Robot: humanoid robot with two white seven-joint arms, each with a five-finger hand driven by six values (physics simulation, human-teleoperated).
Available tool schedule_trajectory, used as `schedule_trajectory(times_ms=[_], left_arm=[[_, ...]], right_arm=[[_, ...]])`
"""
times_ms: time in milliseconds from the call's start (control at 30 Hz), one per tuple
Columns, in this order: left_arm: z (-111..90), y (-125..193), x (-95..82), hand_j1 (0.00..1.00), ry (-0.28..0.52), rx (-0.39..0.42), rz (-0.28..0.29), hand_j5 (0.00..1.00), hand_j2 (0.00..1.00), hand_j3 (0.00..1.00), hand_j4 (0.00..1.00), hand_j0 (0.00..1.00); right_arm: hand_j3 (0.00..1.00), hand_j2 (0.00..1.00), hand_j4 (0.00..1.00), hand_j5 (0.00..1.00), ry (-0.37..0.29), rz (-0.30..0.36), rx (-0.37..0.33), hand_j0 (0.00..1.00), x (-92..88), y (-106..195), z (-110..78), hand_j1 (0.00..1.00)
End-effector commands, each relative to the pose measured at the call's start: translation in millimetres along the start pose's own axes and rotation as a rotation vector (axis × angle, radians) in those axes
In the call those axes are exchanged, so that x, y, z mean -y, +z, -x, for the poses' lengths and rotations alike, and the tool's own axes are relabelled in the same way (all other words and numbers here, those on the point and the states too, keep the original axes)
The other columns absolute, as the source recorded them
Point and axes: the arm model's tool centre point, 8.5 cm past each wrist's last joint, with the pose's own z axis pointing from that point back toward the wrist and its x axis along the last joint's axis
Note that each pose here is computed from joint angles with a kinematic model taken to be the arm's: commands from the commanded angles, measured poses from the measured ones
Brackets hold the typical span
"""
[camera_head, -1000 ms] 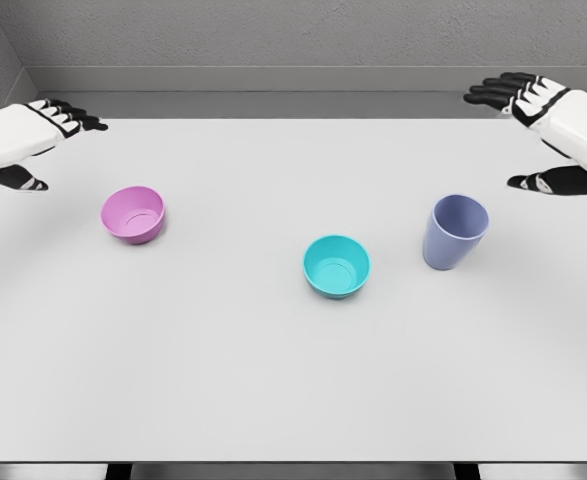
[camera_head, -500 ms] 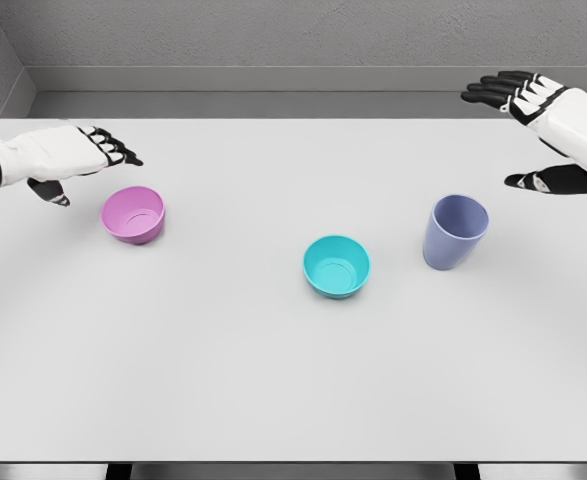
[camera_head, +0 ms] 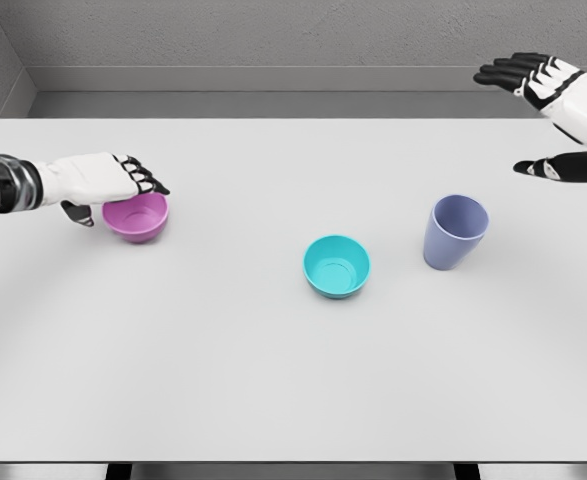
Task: Stacking bowl and cup with both arms
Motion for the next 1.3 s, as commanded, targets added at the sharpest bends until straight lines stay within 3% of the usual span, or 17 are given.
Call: schedule_trajectory(times_ms=[0,233,333,1267], left_arm=[[-2.2,-2.8,-2.6,1.00,0.003,0.006,-0.011,1.00,1.00,1.00,1.00,1.00],[-0.4,-0.1,-5.9,1.00,0.010,0.005,-0.030,1.00,1.00,1.00,1.00,1.00],[-3.7,-2.0,-5.0,1.00,0.003,0.013,-0.023,1.00,1.00,1.00,1.00,1.00],[-19.0,-9.7,-4.6,1.00,-0.030,0.050,-0.006,1.00,1.00,1.00,1.00,1.00]], right_arm=[[1.00,1.00,1.00,1.00,-0.003,0.007,0.001,1.00,1.6,-0.2,-0.3,1.00],[1.00,1.00,1.00,1.00,-0.022,0.008,0.034,1.00,-4.4,-4.8,-9.5,1.00],[1.00,1.00,1.00,1.00,-0.059,-0.026,0.042,1.00,-22.8,-6.8,-13.1,1.00],[1.00,1.00,1.00,1.00,-0.056,-0.023,0.043,1.00,-21.2,-7.2,-13.0,1.00]])
